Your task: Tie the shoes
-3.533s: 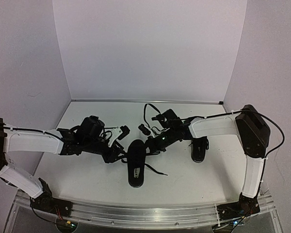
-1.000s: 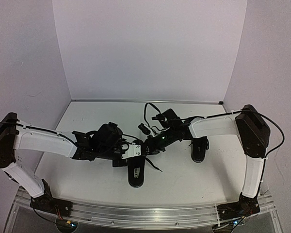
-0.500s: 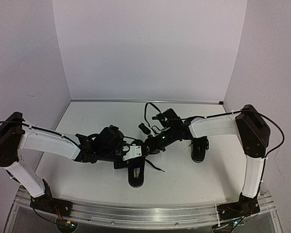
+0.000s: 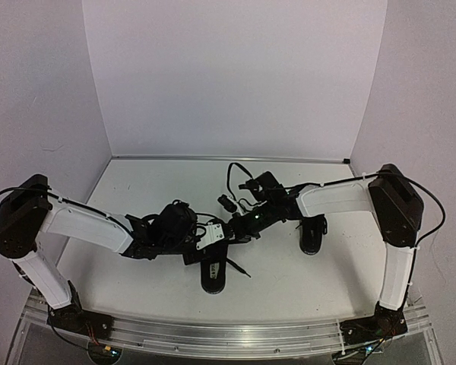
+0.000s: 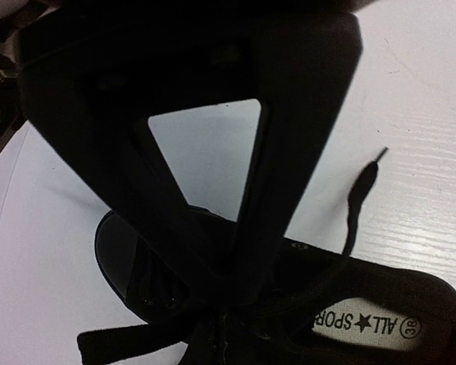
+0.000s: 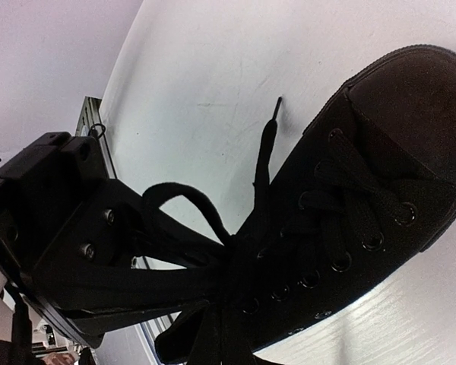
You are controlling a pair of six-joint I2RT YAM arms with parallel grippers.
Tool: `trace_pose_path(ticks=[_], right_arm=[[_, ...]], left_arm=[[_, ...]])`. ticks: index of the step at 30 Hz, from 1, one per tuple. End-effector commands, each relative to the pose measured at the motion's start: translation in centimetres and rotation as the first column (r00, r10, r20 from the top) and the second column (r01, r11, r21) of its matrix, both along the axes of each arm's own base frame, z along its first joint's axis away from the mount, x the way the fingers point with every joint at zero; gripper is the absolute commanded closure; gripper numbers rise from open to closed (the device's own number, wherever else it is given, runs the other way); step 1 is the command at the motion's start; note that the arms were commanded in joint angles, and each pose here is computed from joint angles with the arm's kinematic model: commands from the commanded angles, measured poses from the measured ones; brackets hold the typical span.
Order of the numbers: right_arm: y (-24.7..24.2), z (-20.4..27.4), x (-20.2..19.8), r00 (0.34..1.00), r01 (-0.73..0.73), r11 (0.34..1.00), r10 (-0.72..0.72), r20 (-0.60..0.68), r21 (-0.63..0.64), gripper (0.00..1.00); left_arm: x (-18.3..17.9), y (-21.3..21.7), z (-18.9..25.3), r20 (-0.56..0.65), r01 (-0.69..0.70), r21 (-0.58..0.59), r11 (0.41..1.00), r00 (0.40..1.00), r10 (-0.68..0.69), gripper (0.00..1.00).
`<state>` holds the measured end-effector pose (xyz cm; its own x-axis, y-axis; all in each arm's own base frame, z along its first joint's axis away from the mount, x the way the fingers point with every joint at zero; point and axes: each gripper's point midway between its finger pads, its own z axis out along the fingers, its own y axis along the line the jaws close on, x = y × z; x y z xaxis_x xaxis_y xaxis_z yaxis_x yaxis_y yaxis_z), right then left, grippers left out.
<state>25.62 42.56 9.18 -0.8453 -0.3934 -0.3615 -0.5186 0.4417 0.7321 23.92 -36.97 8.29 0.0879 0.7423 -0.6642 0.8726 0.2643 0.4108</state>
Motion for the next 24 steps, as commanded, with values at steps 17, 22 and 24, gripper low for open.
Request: trace_pose_path(ticks=[17, 22, 24], right_arm=[[0.0, 1.5, 0.1, 0.999, -0.011, 0.995, 0.015, -0.042, 0.098, 0.83], [-2.6, 2.2, 2.7, 0.997, 0.077, 0.992, -0.076, -0.017, 0.096, 0.71], [-3.4, 1.8, 3.6, 0.994, 0.113, 0.991, -0.112, -0.011, 0.078, 0.68]], left_arm=[[-0.4, -1.2, 0.8, -0.039, -0.029, -0.205, 0.978, 0.999, 0.022, 1.0], [-0.4, -1.1, 0.6, -0.04, -0.035, -0.2, 0.979, 0.999, 0.028, 1.0], [-0.4, -1.0, 0.5, -0.037, -0.035, -0.195, 0.98, 0.999, 0.028, 1.0]])
